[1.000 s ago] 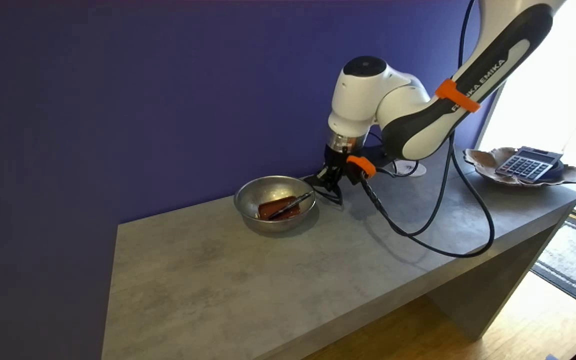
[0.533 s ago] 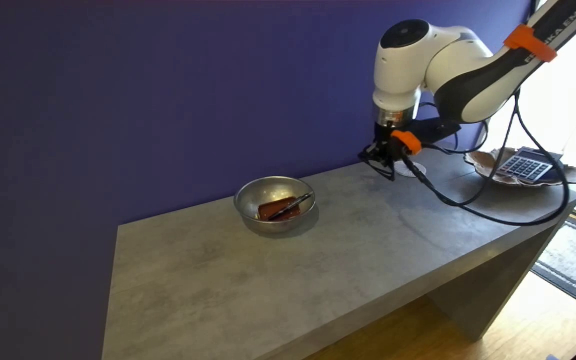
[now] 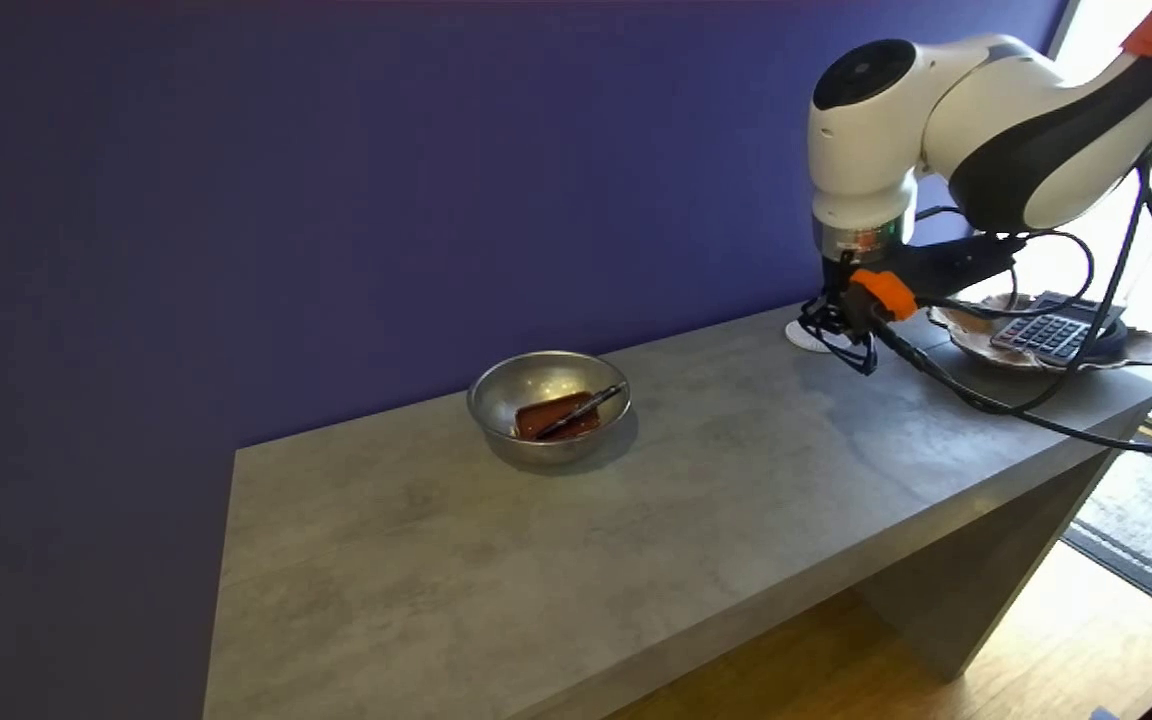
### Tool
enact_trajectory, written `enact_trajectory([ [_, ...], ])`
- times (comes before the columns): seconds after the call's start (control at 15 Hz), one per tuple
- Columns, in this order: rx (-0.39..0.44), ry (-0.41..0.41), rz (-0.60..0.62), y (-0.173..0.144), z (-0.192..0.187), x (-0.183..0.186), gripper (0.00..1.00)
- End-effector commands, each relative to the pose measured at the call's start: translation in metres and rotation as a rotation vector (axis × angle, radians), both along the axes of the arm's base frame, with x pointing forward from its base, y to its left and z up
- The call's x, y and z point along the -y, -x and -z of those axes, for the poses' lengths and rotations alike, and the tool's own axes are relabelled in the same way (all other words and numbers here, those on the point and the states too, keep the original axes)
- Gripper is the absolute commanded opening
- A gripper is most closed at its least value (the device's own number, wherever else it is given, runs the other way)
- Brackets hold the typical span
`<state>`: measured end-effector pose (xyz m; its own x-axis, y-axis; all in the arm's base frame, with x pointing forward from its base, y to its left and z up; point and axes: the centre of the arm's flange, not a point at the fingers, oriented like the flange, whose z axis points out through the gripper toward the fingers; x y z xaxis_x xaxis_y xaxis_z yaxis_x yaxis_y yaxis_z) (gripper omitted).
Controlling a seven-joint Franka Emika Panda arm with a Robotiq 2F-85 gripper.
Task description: Pick up the sun glasses and put them in the brown bowl
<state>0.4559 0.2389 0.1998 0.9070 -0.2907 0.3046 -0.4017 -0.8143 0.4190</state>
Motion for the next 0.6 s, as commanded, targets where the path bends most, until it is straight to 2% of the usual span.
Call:
enact_trajectory([
  [0.0,-0.029,-0.020,0.028,-0.009,-0.002,0.029,0.04],
  [0.2,-0.063,-0.081,0.033,-0.002,-0.010,0.112,0.04],
  [0.4,-0.041,-0.106,0.027,0.022,-0.024,0.176,0.04],
  [0.53,0.002,-0.115,0.010,0.046,-0.039,0.209,0.04],
])
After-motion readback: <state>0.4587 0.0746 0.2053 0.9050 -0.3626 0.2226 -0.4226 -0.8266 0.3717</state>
